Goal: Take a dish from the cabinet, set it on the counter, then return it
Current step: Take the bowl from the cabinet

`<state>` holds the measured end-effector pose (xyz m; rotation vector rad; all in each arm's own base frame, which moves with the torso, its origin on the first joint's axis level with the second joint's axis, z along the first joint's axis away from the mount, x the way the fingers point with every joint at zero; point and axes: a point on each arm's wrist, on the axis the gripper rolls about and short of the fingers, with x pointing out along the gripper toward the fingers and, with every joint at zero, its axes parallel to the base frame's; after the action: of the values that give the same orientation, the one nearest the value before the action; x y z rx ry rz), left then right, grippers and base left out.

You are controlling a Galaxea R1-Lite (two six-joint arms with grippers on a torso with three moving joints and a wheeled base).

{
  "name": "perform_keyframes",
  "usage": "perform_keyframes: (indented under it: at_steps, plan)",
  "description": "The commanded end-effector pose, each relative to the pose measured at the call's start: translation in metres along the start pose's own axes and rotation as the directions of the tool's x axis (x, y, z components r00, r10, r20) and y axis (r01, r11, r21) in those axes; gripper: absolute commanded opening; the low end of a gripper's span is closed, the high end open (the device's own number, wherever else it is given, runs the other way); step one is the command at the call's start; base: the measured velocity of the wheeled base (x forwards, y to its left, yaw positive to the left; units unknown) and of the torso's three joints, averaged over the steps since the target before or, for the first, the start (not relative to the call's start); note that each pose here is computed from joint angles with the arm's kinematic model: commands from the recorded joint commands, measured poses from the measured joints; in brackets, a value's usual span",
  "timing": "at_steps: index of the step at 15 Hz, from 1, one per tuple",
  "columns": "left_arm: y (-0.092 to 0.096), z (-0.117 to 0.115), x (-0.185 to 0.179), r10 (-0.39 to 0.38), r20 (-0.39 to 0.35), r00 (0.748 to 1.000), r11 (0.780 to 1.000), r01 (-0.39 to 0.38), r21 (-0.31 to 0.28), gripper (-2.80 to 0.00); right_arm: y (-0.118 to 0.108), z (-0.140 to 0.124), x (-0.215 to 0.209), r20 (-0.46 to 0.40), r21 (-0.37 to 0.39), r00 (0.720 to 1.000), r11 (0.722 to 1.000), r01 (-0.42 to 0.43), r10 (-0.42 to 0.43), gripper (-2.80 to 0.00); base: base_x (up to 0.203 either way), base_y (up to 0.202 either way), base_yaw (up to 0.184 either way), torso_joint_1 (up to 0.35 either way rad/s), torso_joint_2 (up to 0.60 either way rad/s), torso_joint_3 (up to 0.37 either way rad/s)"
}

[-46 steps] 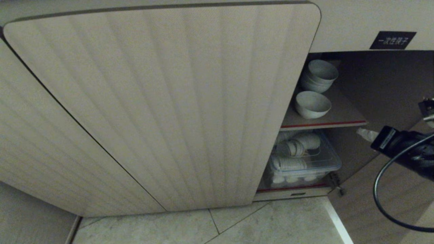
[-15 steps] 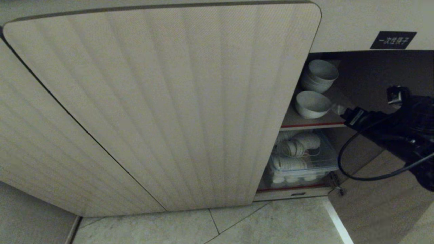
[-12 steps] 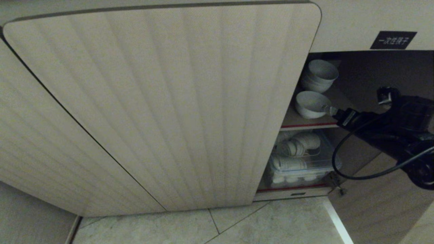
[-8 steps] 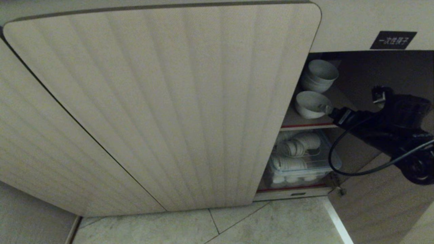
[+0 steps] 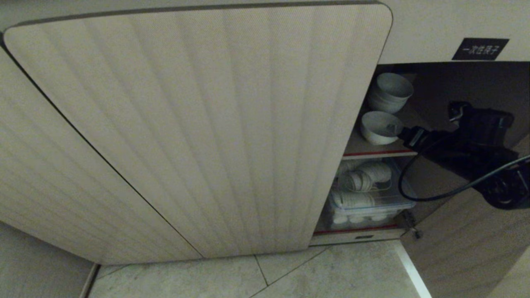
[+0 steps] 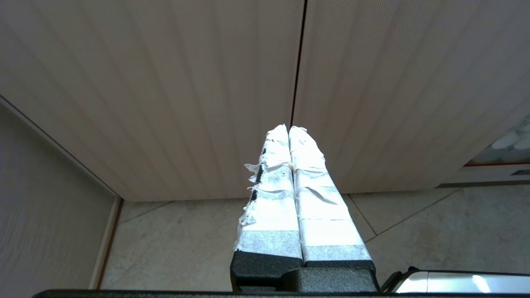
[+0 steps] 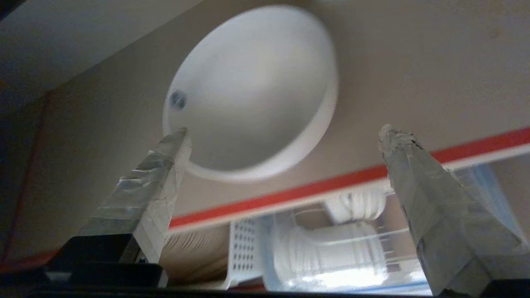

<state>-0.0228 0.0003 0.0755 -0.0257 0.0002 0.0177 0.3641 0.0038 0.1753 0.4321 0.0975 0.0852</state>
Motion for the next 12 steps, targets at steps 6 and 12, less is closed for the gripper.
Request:
perform_keyframes:
  at_steps: [6,12]
  plan:
    - [0.000,0.000,0.000,0.001,0.000,1.000,1.000,-0.001,0.000,-2.80,0.001,0.012,0.027,0.042,0.000,0.999,1.000,0.005,-0.005,0.00,0.000,0.000,0.000,0.000,0.00,0.000]
    - [0.000,0.000,0.000,0.001,0.000,1.000,1.000,-0.001,0.000,-2.80,-0.001,0.012,0.042,0.006,0.002,0.999,0.999,0.037,-0.037,0.00,0.000,0.000,0.000,0.000,0.00,0.000]
